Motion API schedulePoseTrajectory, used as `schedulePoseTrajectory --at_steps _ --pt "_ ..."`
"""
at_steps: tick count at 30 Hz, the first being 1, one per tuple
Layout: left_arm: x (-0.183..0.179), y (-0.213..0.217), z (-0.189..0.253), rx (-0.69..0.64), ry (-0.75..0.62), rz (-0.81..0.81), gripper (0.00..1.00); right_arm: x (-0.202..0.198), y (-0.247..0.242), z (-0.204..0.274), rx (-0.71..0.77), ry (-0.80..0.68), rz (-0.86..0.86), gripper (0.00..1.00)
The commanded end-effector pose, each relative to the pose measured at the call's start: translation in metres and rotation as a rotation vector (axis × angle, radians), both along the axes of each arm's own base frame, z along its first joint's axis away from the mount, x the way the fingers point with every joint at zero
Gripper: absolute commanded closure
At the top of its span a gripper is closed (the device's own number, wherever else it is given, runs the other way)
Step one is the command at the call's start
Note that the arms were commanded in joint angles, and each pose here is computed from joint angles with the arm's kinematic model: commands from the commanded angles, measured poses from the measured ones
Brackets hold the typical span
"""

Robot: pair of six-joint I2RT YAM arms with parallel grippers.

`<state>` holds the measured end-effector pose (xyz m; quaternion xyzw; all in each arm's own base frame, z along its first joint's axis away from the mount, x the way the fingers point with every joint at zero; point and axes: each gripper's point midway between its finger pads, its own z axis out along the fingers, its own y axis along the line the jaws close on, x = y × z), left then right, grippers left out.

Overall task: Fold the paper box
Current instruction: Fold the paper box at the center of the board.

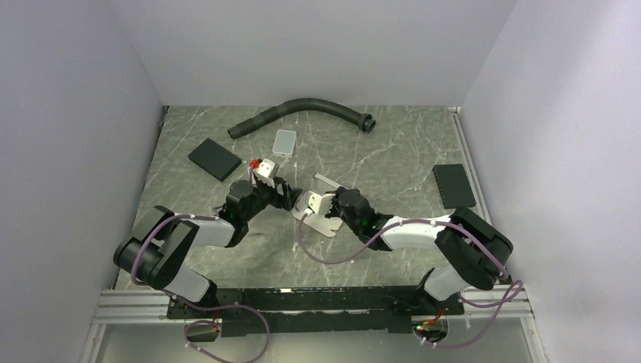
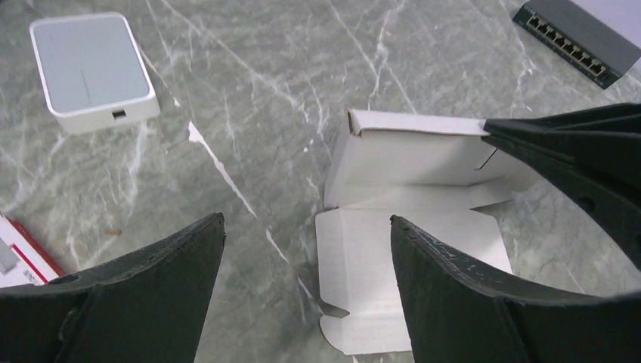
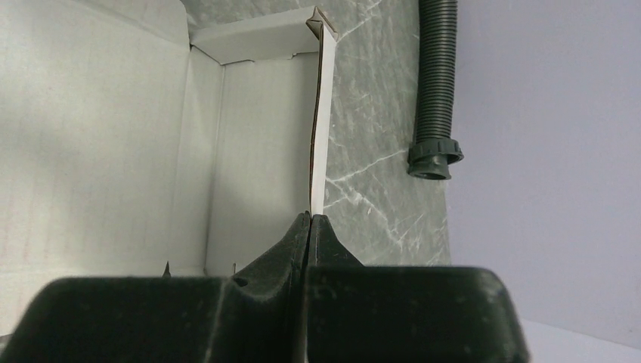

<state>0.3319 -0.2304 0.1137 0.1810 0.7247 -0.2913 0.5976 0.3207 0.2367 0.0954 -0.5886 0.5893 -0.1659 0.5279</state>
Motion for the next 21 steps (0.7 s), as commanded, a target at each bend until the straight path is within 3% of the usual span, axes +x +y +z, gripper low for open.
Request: schedulePoseTrajectory --at_steps 1,21 --pt "-0.004 -0.005 0.004 -0.048 0.107 -0.012 0.15 0.005 0.006 0.019 0.081 0.039 -0.02 1.0" --pt "-0.01 0.012 0.027 -0.107 0.301 0.065 0.11 0.017 -0.018 0.01 0.292 0.364 -0.182 1.0"
